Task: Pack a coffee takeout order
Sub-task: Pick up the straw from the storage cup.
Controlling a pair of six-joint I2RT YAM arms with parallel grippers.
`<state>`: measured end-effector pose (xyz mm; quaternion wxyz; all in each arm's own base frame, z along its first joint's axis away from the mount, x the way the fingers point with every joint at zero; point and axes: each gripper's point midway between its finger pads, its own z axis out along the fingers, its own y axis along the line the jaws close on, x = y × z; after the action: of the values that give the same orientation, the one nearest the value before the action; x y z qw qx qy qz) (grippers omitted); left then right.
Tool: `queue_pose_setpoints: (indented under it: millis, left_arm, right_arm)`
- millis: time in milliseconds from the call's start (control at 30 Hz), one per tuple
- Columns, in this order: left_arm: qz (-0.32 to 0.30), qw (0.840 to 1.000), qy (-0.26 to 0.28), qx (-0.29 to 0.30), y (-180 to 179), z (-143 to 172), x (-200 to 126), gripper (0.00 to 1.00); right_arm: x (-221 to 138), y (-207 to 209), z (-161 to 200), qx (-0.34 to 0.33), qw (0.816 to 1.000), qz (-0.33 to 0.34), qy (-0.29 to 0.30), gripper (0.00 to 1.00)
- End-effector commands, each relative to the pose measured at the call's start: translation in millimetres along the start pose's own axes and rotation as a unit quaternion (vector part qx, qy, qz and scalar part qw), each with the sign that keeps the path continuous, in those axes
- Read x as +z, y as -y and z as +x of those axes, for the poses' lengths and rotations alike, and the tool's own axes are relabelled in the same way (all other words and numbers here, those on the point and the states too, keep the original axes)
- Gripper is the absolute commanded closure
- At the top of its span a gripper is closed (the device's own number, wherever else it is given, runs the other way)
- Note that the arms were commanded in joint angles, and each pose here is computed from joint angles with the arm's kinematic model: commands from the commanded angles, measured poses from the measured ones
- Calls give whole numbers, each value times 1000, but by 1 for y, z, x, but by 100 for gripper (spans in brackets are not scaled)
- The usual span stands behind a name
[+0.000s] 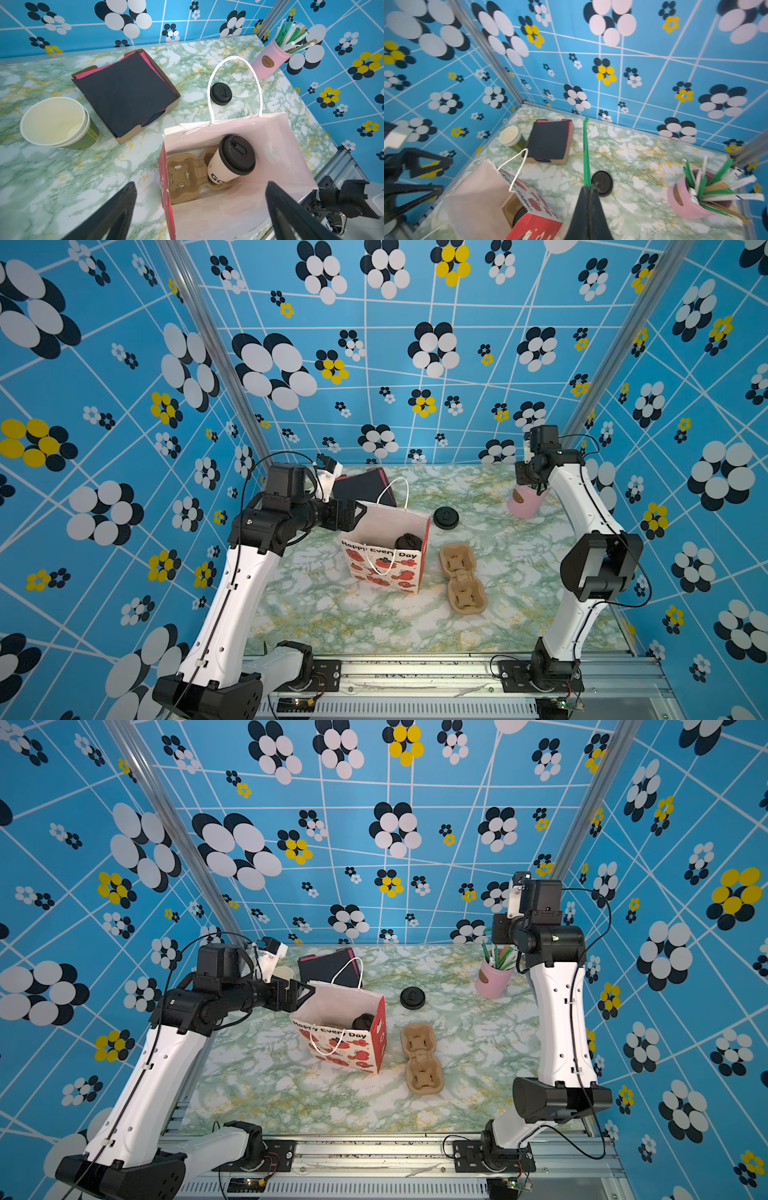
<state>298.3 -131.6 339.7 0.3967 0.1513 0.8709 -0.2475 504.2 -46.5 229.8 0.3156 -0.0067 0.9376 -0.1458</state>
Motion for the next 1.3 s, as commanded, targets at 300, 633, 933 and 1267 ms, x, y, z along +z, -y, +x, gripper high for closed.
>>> queue_pose_setpoints:
  millis: [300, 633, 933, 1267]
  left_arm:
    - [11, 1000, 5, 0, 2, -1, 1, 3]
    - [13, 1000, 7, -2, 2, -1, 1, 3]
    - [13, 1000, 8, -3, 2, -2, 1, 3]
    - [12, 1000, 8, -1, 2, -3, 2, 3]
  right_arm:
    - [-24, 14, -16, 6, 999, 11, 30, 100]
    - [-59, 20, -23, 13, 999, 2, 47, 100]
    - [-105, 26, -34, 37, 995, -18, 86, 100]
    - [-175, 30, -41, 65, 986, -59, 143, 100]
